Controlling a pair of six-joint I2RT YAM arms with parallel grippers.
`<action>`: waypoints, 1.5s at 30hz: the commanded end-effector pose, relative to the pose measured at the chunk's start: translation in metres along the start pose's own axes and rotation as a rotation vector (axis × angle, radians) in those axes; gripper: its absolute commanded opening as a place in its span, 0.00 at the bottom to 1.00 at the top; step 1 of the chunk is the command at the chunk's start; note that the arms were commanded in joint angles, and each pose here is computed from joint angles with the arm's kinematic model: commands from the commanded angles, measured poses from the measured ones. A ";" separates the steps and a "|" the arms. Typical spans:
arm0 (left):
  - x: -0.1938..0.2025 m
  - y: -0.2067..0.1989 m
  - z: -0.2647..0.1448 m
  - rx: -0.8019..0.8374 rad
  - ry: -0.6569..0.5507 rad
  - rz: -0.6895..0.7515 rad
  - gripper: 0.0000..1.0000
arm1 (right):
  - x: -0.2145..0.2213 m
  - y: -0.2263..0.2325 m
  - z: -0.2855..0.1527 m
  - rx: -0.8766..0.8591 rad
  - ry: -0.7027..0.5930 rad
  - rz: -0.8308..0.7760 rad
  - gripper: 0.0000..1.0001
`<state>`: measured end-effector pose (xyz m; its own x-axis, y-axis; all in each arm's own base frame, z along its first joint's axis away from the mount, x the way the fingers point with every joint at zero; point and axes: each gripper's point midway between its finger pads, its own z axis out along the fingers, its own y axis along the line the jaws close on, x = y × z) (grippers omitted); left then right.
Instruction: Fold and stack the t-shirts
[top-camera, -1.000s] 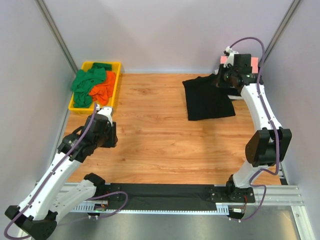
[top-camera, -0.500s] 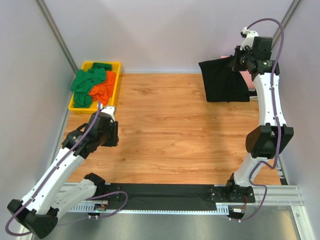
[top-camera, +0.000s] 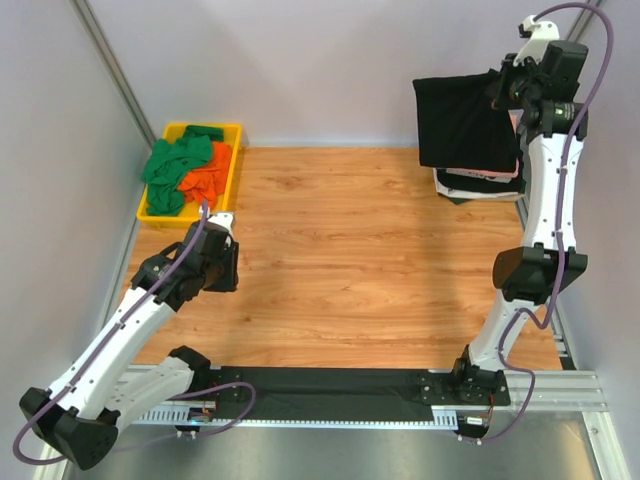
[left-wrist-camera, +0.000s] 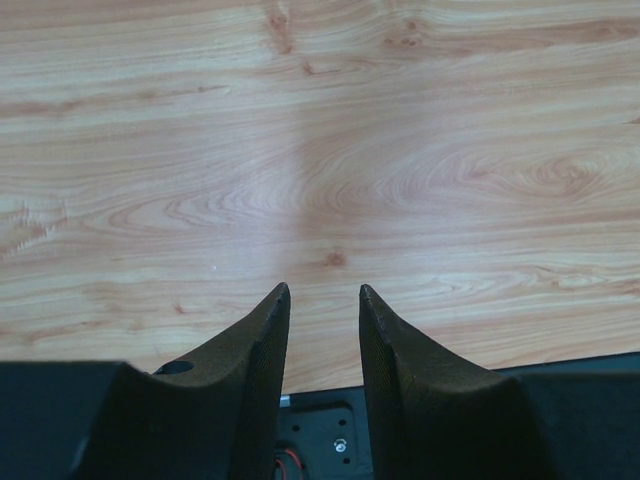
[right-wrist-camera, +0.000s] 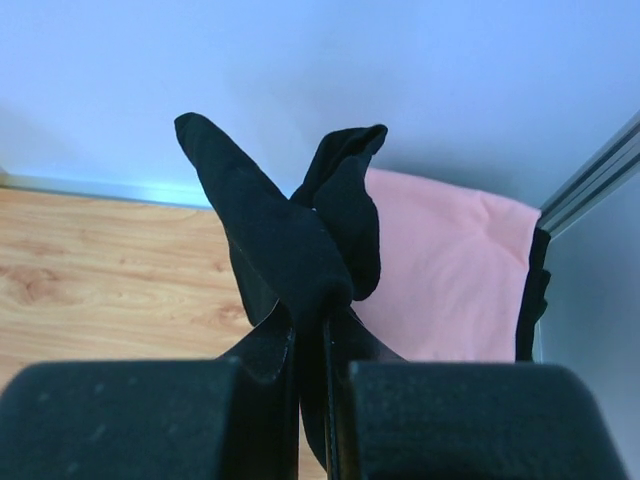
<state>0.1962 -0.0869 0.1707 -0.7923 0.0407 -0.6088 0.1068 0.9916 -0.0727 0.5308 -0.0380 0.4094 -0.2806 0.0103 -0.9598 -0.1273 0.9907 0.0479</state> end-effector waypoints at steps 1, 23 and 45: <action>-0.006 -0.001 0.000 -0.006 -0.020 -0.014 0.41 | -0.032 -0.009 0.000 -0.017 -0.107 -0.020 0.00; -0.003 0.004 0.006 -0.047 0.010 -0.015 0.41 | -0.014 -0.096 0.055 0.024 -0.172 0.024 0.00; 0.004 0.008 0.022 -0.110 0.104 0.002 0.41 | 0.002 -0.265 0.095 0.552 -0.510 0.218 1.00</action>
<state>0.2024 -0.0793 0.1384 -0.8696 0.0690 -0.4889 0.0586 0.9976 0.0365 0.6878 -0.2650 0.2204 -0.0837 0.2082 -0.9745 0.3302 0.9285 0.1700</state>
